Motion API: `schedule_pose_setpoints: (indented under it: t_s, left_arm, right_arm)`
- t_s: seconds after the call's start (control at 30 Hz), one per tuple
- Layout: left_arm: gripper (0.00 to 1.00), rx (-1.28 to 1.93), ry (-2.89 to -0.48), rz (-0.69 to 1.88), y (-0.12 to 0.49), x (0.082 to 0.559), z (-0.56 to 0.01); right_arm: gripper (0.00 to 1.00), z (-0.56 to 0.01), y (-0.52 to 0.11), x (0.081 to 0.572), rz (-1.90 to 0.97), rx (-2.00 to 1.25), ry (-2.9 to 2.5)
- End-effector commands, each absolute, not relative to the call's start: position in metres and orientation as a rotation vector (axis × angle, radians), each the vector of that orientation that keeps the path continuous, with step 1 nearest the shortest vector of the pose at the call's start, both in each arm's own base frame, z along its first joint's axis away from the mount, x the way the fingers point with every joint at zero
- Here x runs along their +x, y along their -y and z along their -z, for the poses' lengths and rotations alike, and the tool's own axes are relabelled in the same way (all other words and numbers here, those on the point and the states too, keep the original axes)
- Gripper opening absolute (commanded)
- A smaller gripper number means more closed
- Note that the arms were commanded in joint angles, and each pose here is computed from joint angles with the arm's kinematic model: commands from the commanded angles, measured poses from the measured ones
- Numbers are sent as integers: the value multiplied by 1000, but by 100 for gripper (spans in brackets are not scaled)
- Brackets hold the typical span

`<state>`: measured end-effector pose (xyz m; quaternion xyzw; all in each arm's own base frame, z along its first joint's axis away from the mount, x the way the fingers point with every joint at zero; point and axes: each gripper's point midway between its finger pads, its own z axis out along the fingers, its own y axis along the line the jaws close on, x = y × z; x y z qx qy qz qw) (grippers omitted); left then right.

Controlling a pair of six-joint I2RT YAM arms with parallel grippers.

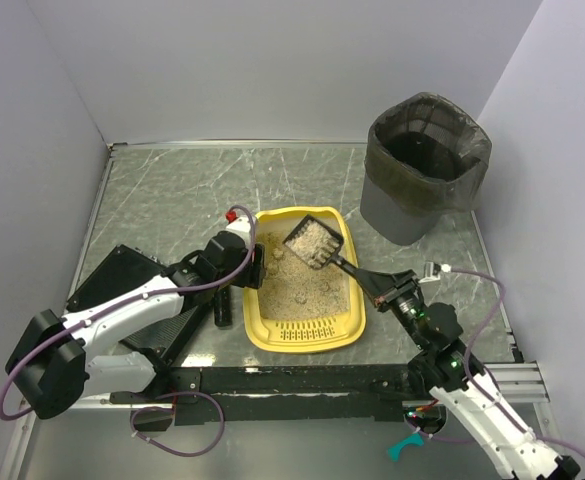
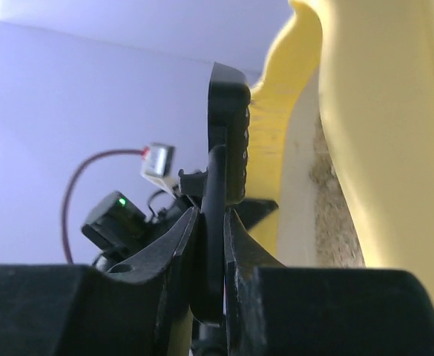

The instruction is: Clean the litter box

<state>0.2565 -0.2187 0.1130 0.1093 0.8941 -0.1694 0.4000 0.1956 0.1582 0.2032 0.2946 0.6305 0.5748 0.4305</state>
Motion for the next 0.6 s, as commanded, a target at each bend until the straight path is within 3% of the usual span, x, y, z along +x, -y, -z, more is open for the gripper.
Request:
schedule_pose_setpoints:
  t_s: [0.0,0.17,0.3,0.43,0.57]
  left_arm:
    - [64,420,-2149,440,228,267,-127]
    - [63,435,-2130,442,225,268,-127]
    - [61,465,-2111,500,228,260,-128]
    - [60,458,-2089,541,231,258,-130]
    - [57,471,-2112,537,235,260,-121]
  right_arm:
    - [0,-212,-175,188,-1480,664,-1676]
    - [0,-224,-151,194,-1429,745,-1560]
    - [0,-227,-171,198,-1569,760,-1576]
    - [0,-213,-158,195,-1385,750,-1711]
    - [0,-233,-166,202,-1576,741,-1539]
